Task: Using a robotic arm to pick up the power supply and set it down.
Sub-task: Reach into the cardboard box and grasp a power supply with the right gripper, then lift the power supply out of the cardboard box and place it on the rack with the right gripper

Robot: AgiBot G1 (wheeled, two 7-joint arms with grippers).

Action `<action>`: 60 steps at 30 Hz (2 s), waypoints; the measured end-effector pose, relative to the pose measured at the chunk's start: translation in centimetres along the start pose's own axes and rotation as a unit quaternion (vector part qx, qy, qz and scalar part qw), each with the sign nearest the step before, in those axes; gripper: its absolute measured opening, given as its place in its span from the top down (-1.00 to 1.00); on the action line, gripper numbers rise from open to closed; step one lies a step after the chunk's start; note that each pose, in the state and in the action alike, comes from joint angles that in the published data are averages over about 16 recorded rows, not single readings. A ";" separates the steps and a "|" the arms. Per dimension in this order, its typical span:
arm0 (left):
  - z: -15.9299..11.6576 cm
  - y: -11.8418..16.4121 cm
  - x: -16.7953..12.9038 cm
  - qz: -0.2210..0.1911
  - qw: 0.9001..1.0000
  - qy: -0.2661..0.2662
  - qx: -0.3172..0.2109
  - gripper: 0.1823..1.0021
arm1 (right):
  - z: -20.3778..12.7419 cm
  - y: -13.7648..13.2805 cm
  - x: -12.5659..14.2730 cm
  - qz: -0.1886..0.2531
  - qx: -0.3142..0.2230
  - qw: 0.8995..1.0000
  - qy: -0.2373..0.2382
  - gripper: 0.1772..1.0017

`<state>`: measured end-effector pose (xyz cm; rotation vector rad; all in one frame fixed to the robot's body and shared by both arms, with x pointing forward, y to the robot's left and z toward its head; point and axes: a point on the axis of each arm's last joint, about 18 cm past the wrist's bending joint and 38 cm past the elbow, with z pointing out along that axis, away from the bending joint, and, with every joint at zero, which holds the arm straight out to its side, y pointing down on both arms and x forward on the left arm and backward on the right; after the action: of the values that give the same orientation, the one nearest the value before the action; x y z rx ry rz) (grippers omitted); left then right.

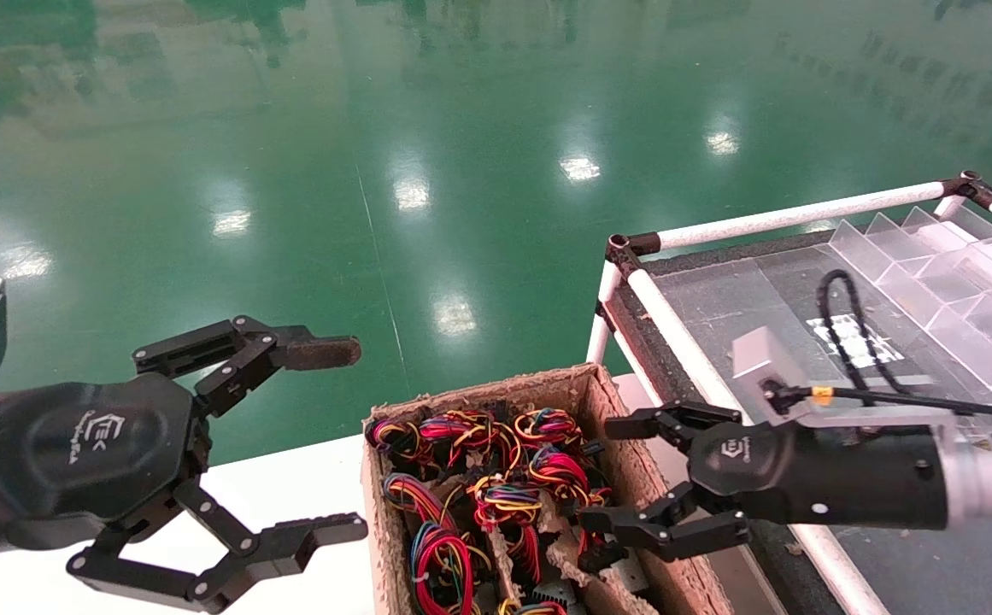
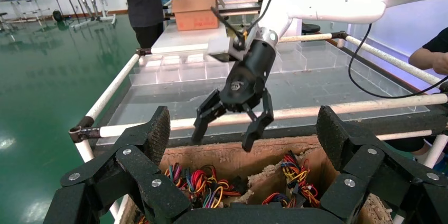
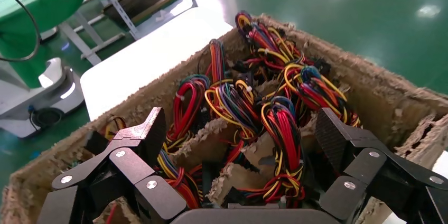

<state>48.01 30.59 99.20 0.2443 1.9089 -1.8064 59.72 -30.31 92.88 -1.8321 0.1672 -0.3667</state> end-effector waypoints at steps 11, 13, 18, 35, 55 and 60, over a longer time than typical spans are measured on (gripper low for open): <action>0.0 0.0 0.0 0.000 1.000 0.000 0.000 -1.00 | 2.4 1.2 1.2 -0.012 -0.027 1.000 -0.006 -0.99; 0.0 0.0 0.0 0.000 1.000 0.000 0.000 -1.00 | 2.7 1.4 1.4 -0.016 -0.031 0.999 -0.006 -0.99; 0.0 0.0 0.0 0.000 1.000 0.000 0.000 -1.00 | 3.3 1.8 1.8 -0.025 -0.039 0.999 -0.006 -0.95; 0.0 0.0 0.0 0.000 1.000 0.000 0.000 -1.00 | 4.2 2.6 2.2 -0.042 -0.047 0.998 -0.008 -0.42; 0.0 0.0 0.0 0.000 1.000 0.000 0.000 -1.00 | 4.1 3.5 2.4 -0.055 -0.056 0.997 -0.003 0.60; 0.0 0.0 0.0 0.000 1.000 0.000 0.000 -1.00 | 4.0 3.3 2.5 -0.067 -0.052 0.996 -0.001 0.75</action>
<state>48.01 30.59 99.20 0.2443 1.9089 -1.8064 63.66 -28.43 89.10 -1.9527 0.0628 -0.4563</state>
